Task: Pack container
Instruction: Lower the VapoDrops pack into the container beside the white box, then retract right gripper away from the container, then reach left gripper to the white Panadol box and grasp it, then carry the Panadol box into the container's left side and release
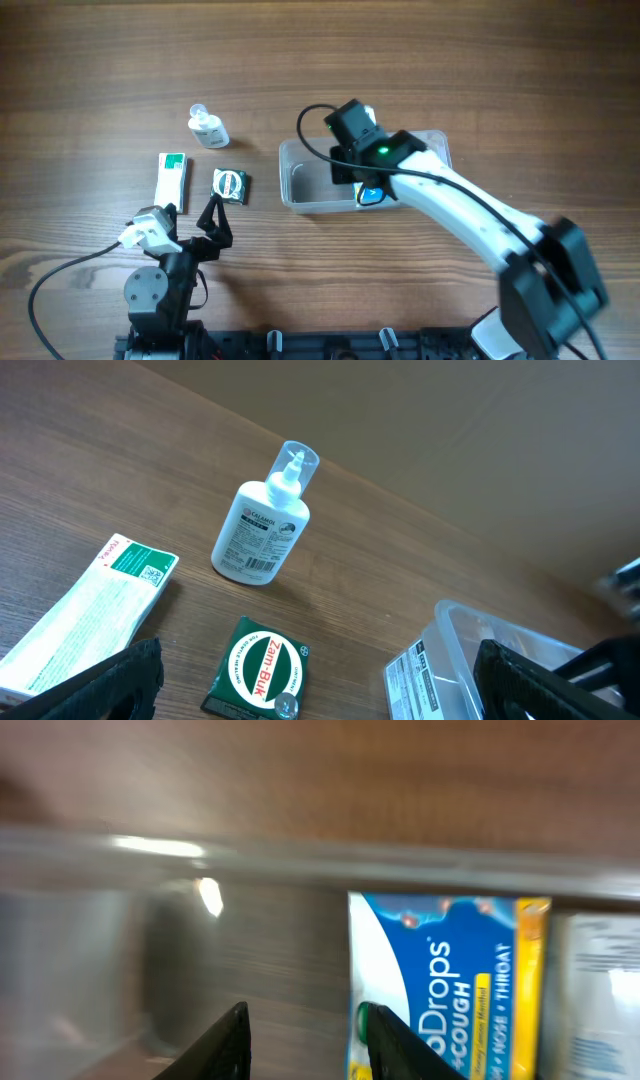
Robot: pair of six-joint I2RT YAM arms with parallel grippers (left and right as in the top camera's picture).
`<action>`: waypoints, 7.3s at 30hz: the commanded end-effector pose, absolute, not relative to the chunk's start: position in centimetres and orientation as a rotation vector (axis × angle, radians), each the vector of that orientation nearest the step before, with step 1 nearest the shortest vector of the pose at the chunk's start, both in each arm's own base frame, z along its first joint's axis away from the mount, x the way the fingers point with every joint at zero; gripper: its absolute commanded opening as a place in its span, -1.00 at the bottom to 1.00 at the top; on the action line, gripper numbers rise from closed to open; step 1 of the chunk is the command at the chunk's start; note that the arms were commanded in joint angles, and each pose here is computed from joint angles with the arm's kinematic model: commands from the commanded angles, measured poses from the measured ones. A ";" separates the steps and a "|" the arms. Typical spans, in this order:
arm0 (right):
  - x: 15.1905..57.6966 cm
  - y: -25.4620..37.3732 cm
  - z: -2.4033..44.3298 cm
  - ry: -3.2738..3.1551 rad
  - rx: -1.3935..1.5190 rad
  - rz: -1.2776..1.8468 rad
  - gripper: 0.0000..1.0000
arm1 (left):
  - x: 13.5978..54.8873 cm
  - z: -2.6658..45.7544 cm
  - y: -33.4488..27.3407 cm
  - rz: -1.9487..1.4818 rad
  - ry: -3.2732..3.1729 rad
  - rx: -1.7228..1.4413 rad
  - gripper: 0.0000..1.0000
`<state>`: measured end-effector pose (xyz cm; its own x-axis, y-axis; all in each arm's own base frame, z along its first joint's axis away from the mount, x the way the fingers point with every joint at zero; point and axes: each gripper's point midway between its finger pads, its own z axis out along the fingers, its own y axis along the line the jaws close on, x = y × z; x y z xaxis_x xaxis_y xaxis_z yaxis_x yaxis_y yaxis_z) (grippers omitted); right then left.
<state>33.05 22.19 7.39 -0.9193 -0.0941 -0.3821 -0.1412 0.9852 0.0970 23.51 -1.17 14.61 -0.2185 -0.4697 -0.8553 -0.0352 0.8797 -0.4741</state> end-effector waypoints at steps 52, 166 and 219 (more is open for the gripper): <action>22.1 4.5 34.5 2.021 0.242 0.301 1.00 | 22.9 19.6 1.3 -0.301 1.658 -0.461 0.99; 21.8 4.4 33.5 2.064 0.241 0.281 1.00 | 32.4 9.1 -23.2 0.185 2.110 1.954 -0.24; 21.8 4.4 33.5 2.064 0.241 0.281 0.99 | 28.9 0.4 -25.3 -0.220 2.664 1.557 -0.92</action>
